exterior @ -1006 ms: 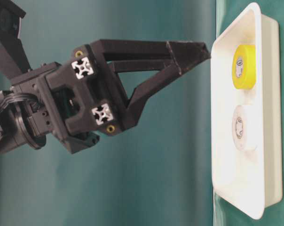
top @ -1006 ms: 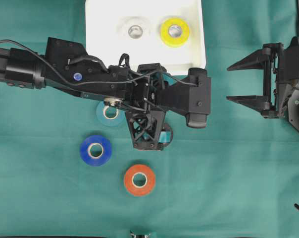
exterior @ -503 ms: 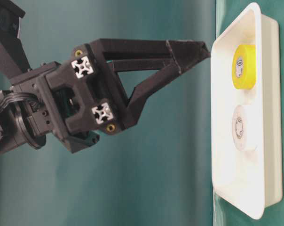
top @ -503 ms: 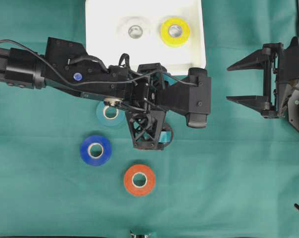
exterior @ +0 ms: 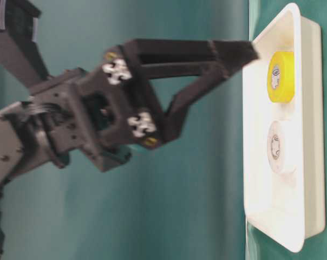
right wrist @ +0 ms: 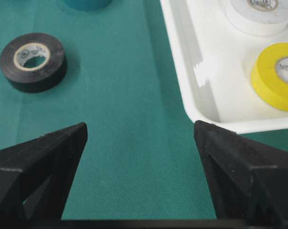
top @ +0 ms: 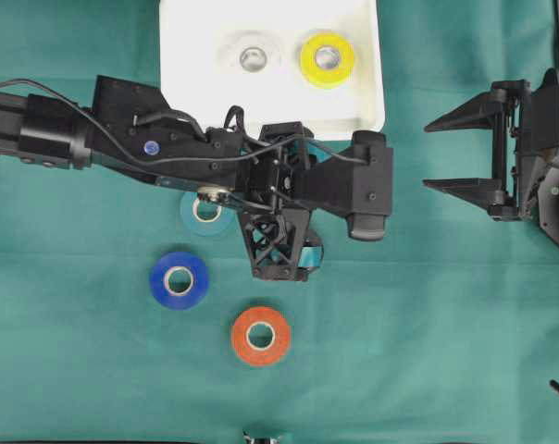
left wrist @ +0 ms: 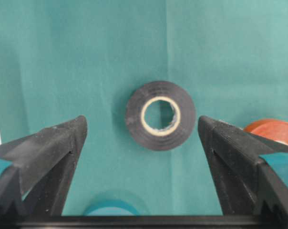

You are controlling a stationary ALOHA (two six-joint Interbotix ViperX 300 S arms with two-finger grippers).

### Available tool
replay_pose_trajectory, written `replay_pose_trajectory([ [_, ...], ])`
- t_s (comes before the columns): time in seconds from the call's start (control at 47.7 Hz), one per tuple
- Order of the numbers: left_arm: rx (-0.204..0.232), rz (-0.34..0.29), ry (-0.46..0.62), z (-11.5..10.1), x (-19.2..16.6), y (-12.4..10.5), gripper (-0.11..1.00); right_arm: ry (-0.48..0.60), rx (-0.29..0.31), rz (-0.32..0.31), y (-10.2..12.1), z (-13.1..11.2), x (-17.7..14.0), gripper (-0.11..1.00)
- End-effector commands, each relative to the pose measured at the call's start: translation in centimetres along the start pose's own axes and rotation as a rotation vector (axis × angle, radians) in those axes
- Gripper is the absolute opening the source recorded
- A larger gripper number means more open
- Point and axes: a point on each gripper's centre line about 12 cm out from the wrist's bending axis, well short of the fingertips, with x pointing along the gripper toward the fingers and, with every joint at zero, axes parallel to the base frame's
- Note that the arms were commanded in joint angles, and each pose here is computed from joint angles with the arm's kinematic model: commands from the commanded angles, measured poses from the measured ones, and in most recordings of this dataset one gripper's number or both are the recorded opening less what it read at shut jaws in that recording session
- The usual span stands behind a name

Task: Pick up the tape from a random location and place it into the white case.
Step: 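Lower the left gripper into the black roll's hole and close it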

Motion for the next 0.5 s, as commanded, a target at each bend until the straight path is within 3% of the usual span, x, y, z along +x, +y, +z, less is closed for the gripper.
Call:
replay_pose_trajectory([
  [0.0,0.003,0.003,-0.048,0.4,-0.7,0.1,0.96,-0.026,-0.003,0.004,0.1,1.0,0.1,0.89],
  [0.482,0.004,0.012,-0.02,-2.9,6.1,0.8,0.96,-0.022,-0.003,0.003,0.1,0.9,0.2,0.89],
])
